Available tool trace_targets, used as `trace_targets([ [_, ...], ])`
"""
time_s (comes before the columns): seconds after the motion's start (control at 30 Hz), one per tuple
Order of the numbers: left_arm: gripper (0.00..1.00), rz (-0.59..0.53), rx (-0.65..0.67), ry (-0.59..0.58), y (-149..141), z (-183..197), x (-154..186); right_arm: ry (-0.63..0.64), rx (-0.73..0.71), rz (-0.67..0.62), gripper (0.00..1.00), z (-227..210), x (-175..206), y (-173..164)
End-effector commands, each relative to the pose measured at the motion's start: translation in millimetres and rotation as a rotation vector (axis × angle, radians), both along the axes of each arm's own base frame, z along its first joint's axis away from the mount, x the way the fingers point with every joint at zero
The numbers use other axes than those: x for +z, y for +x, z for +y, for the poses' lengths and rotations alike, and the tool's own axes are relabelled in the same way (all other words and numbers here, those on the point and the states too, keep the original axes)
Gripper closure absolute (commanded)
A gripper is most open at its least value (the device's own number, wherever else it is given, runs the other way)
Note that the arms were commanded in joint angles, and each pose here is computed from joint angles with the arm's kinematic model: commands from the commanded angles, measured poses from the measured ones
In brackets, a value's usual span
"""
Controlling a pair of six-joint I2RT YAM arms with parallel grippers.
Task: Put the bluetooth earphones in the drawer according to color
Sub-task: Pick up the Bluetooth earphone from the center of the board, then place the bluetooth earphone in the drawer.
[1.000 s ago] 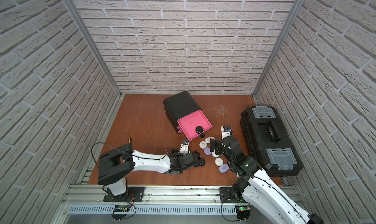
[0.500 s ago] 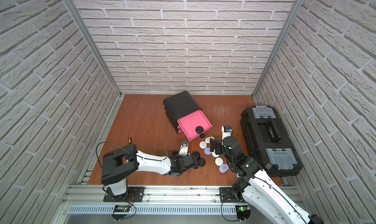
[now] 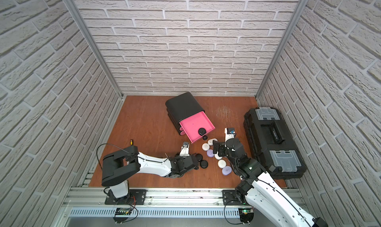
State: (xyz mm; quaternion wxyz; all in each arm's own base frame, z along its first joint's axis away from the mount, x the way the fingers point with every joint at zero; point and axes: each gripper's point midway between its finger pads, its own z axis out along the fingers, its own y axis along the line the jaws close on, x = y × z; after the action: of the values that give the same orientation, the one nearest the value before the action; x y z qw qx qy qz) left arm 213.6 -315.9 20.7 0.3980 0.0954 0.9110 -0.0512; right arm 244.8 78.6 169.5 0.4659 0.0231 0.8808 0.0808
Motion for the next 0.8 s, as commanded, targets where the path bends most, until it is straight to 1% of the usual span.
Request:
trace_targets([
  [0.0,0.71,0.048,0.016,0.087,-13,29,-8,0.006,-0.019,-0.02,0.0,-3,1,2],
  [0.1,0.77,0.033,0.029,0.103,-12,38,5,0.006,-0.022,-0.018,0.0,-3,0,2],
  [0.4,0.79,-0.019,0.053,0.109,-12,75,65,0.003,-0.022,-0.012,0.0,-3,-1,3],
  [0.53,0.8,-0.025,0.024,0.045,-5,82,99,0.0,-0.02,0.003,0.0,-2,-3,2],
  [0.6,0.82,-0.018,-0.009,0.002,1,81,118,0.0,-0.023,0.013,0.0,-3,-4,0],
  [0.67,0.83,-0.04,-0.041,-0.03,6,78,143,0.002,-0.024,0.026,0.0,-4,-4,-3],
  [0.77,0.82,-0.065,-0.095,-0.049,14,70,174,0.005,-0.029,0.056,0.0,-7,-7,-10],
])
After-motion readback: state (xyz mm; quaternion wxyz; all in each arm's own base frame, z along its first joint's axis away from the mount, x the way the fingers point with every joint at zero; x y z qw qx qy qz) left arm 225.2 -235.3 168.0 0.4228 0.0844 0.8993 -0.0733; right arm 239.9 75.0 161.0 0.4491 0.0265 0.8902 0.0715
